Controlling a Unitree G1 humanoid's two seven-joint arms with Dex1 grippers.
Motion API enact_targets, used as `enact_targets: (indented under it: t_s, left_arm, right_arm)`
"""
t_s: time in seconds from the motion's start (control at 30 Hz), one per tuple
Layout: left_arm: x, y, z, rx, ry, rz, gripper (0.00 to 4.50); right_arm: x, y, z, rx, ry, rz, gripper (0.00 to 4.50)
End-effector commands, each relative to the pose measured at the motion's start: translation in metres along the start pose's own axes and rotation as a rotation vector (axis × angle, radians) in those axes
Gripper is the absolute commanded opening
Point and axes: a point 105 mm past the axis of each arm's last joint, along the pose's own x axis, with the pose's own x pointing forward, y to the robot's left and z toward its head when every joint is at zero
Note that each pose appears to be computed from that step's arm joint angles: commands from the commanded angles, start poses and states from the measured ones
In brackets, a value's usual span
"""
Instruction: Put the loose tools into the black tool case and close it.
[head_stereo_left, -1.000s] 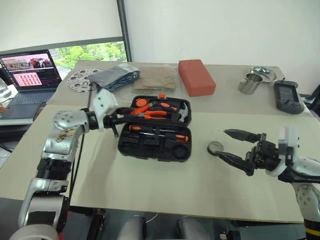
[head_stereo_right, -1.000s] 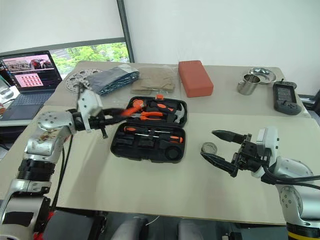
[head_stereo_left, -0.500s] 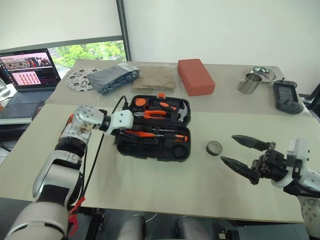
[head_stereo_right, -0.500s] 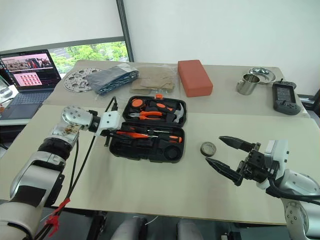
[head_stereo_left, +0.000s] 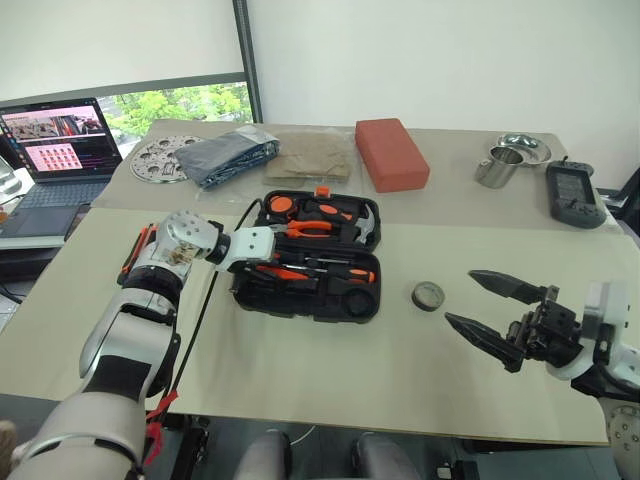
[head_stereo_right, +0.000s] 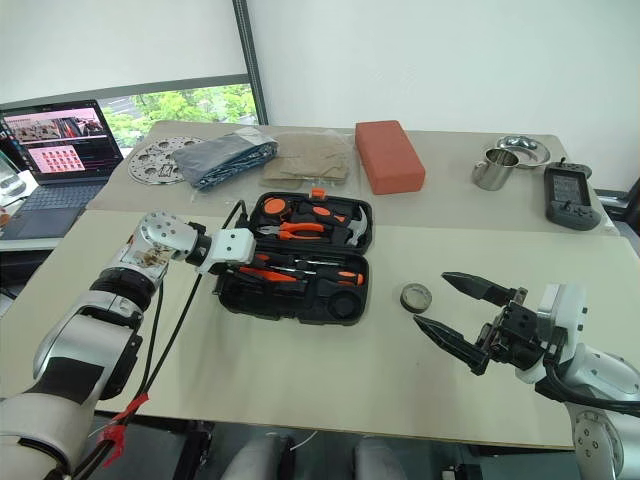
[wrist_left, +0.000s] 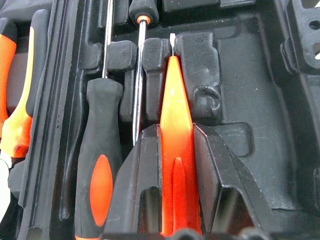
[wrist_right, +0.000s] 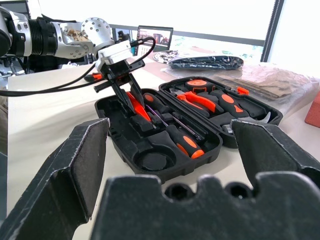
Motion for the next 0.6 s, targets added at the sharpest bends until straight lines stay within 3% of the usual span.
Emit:
enact_targets:
  t_s: [0.03,0.17,0.23,0.5,0.53,0.6]
  left_arm:
    - [0.001,0.000,0.000,-0.007,0.013,-0.012,0.46]
    - [0.008,0.001,0.004,-0.037,-0.020,-0.010,0.46]
    - [0.009,0.001,0.003,-0.035,-0.016,-0.008,1.47]
    - [-0.010,0.025,0.023,-0.002,-0.113,0.132,4.23]
    - [-0.015,0.027,0.026,-0.014,-0.138,0.146,4.47]
    - [-0.023,0.030,0.029,-0.028,-0.168,0.161,4.47]
  right_arm:
    - [0.000,0.001,0.012,-0.054,-0.023,0.017,4.50]
    - [0.000,0.000,0.012,-0.054,-0.023,0.023,4.50]
    - [0.000,0.000,0.012,-0.053,-0.022,0.024,4.50]
    - [-0.001,0.002,0.010,-0.048,-0.019,0.023,4.50]
    - [-0.001,0.002,0.010,-0.047,-0.019,0.022,4.50]
    - [-0.001,0.002,0.010,-0.047,-0.020,0.020,4.50]
